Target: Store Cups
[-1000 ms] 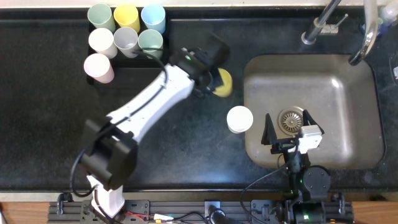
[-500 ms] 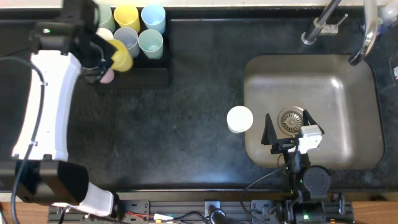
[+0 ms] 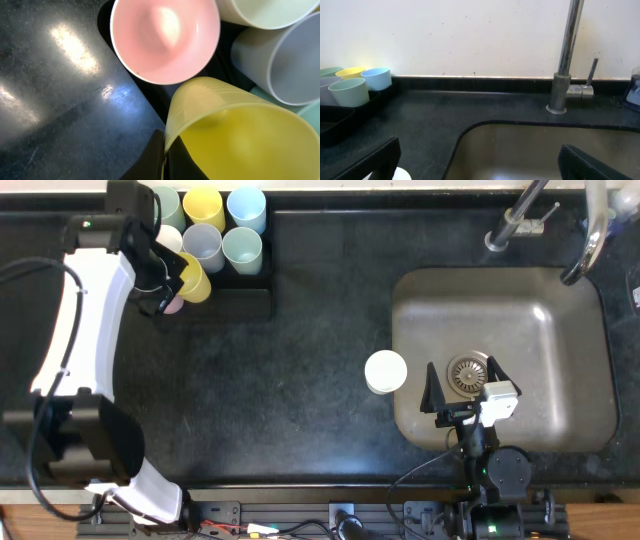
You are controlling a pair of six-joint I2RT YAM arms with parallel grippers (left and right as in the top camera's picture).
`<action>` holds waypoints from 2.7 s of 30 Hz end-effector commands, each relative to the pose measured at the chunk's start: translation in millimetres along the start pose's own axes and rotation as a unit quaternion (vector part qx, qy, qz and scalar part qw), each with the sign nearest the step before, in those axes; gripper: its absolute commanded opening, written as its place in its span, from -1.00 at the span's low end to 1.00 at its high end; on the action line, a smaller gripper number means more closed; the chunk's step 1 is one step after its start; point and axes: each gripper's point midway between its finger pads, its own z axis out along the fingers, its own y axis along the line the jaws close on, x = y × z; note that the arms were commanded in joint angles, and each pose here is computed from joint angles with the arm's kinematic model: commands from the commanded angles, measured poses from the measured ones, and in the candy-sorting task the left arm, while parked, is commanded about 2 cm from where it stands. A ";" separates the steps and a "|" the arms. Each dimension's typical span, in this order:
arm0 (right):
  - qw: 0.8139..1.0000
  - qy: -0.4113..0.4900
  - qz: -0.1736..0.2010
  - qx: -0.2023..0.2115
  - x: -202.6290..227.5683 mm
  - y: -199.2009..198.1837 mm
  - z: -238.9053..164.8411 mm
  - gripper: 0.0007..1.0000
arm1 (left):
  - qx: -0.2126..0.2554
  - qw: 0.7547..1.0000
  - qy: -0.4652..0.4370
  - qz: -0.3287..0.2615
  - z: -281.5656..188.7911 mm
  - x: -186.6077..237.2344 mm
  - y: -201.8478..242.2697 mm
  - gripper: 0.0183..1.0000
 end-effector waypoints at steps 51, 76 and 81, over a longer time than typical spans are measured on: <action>1.000 0.000 0.002 -0.003 3.6 0.6 0.3 1.00 | 0.024 0.998 -0.051 0.023 -62.2 12.7 15.1 0.99; 1.000 0.001 0.002 -0.003 3.7 0.6 0.3 0.99 | 0.368 0.644 -0.489 0.459 -43.5 118.8 93.2 1.00; 1.000 0.001 0.002 -0.003 3.7 0.6 0.3 1.00 | 0.357 0.659 -0.483 0.453 -36.8 116.9 99.4 1.00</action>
